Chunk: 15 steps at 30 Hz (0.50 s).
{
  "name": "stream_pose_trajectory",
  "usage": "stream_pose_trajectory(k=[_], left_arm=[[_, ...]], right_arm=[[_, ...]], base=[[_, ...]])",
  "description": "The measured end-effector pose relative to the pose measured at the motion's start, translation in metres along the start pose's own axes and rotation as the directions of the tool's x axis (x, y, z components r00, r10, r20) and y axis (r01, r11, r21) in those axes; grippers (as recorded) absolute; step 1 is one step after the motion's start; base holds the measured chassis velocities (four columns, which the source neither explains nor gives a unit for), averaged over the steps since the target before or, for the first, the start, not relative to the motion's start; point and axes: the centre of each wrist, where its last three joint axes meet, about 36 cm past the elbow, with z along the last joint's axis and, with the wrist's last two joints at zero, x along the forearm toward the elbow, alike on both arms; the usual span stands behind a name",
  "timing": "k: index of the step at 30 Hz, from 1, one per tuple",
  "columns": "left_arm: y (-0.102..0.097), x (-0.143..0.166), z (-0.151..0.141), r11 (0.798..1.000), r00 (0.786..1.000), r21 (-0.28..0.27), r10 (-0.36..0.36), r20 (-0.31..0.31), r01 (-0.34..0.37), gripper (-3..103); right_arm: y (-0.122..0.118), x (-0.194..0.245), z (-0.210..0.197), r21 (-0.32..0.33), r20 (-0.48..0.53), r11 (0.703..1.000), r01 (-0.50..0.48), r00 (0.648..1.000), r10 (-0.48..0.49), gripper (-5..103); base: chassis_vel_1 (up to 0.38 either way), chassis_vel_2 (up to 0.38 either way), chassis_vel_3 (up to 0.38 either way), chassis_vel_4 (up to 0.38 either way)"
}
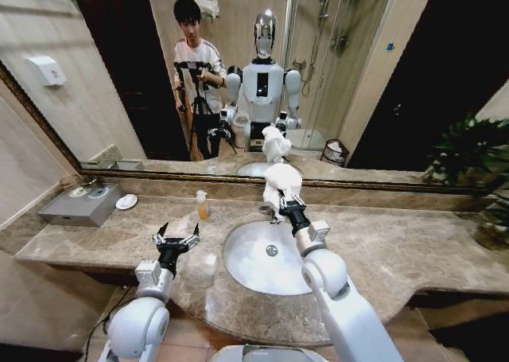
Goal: Pick up the towel from the sink counter and wipe the mirror surface.
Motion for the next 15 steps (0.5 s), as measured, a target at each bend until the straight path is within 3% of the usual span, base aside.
stream_pose_trajectory(k=[10,15], left_arm=[[0.0,0.0,0.0,1.0,1.0,0.0,0.0,0.0,0.0,100],[0.0,0.0,0.0,1.0,1.0,0.0,0.0,0.0,0.0,100]], right_arm=[[-0.002,0.008,0.007,0.017,0.014,1.0,-0.012,1.0,0.012,12],[0.004,0.014,0.017,0.032,0.007,0.999,-0.016,1.0,0.016,12]], base=[[-0.191,-0.241,0.181,0.24],[-0.103,-0.154,0.097,0.092]])
